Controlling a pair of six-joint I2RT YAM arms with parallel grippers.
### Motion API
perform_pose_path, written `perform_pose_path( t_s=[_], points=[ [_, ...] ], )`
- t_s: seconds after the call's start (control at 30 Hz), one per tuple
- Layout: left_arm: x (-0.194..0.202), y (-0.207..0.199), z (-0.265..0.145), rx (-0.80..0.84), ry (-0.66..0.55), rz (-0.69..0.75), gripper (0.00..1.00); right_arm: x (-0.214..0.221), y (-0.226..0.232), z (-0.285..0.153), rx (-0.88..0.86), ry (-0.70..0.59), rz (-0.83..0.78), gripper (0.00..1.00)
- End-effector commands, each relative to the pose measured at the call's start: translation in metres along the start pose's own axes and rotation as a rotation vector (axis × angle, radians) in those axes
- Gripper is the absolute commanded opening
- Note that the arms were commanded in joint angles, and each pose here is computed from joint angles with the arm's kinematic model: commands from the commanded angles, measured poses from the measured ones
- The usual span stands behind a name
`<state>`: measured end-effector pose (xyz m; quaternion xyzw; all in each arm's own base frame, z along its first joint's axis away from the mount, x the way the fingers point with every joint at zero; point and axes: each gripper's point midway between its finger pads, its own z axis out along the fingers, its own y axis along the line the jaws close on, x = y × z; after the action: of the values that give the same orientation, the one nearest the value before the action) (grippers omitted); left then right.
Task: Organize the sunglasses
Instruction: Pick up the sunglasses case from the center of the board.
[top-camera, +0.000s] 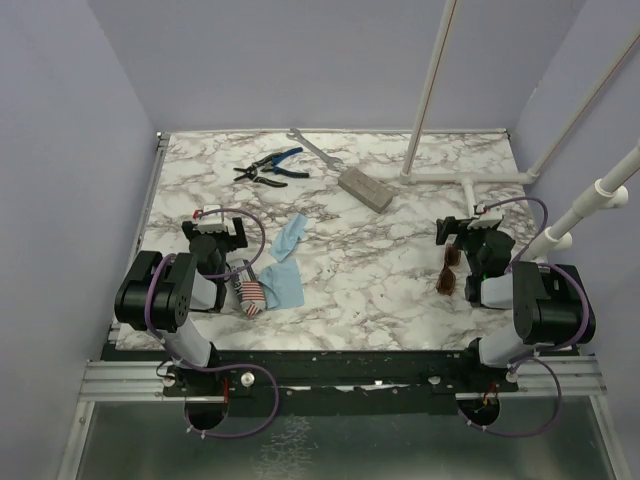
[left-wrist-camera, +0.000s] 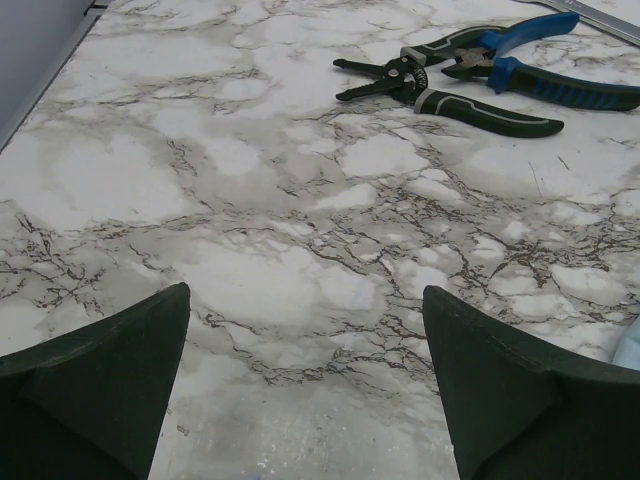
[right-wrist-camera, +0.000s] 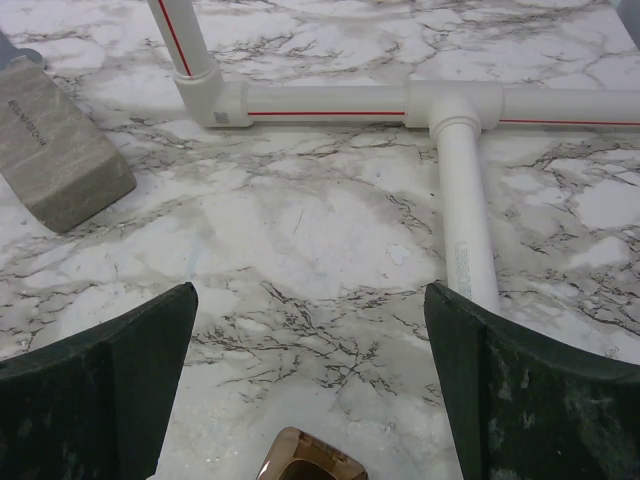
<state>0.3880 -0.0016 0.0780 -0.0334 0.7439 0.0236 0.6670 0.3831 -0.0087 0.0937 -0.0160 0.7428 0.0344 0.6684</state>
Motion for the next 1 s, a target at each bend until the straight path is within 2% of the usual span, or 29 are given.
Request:
perform_pose_path(
  t_s=[0.0,0.13,0.23,0.27,0.37,0.5,0.6,0.67,0.73,0.8,0.87,0.9,0.97],
  points=[
    [-0.003,0.001,0.002,-0.014,-0.007,-0.013,0.99,-0.004,-0.007,-0.001,0.033,-0.023,0.015,1.0],
    [-0.003,0.001,0.001,-0.015,-0.006,-0.013,0.99,-0.014,-0.012,0.005,0.058,-0.012,0.03,1.0],
    [-0.016,0.007,0.001,-0.043,-0.031,-0.034,0.99,-0.025,-0.016,0.013,0.078,0.062,0.047,1.0],
    [-0.012,0.01,0.001,-0.054,0.021,-0.036,0.99,-0.027,-0.015,0.014,0.079,0.093,0.065,1.0],
    [-0.044,0.015,0.017,-0.062,0.068,-0.071,0.99,-0.037,0.001,0.015,0.001,0.136,0.13,1.0],
    [-0.038,0.006,0.013,-0.016,0.372,-0.055,0.98,-0.045,0.035,0.014,-0.153,0.188,0.274,1.0],
    [-0.031,-0.004,-0.028,0.041,0.596,-0.067,0.96,-0.053,0.054,0.009,-0.209,0.219,0.364,1.0],
    [-0.03,-0.008,-0.06,0.073,0.695,-0.074,0.96,-0.054,0.059,0.006,-0.176,0.249,0.393,1.0],
    [-0.028,-0.005,-0.086,0.064,0.758,-0.054,0.97,-0.049,0.058,0.003,-0.074,0.288,0.396,1.0],
    [-0.035,0.005,-0.095,-0.014,0.745,0.024,0.99,-0.043,0.063,-0.002,-0.008,0.335,0.375,1.0],
    [-0.037,0.002,-0.095,-0.028,0.765,0.051,0.99,-0.039,0.076,-0.007,-0.015,0.369,0.38,0.98],
    [-0.035,0.0,-0.092,-0.047,0.79,0.054,0.98,-0.038,0.084,-0.01,-0.034,0.378,0.39,0.97],
    [-0.03,-0.011,-0.086,-0.084,0.85,-0.034,0.96,-0.039,0.097,-0.017,-0.064,0.385,0.401,0.96]
  ],
)
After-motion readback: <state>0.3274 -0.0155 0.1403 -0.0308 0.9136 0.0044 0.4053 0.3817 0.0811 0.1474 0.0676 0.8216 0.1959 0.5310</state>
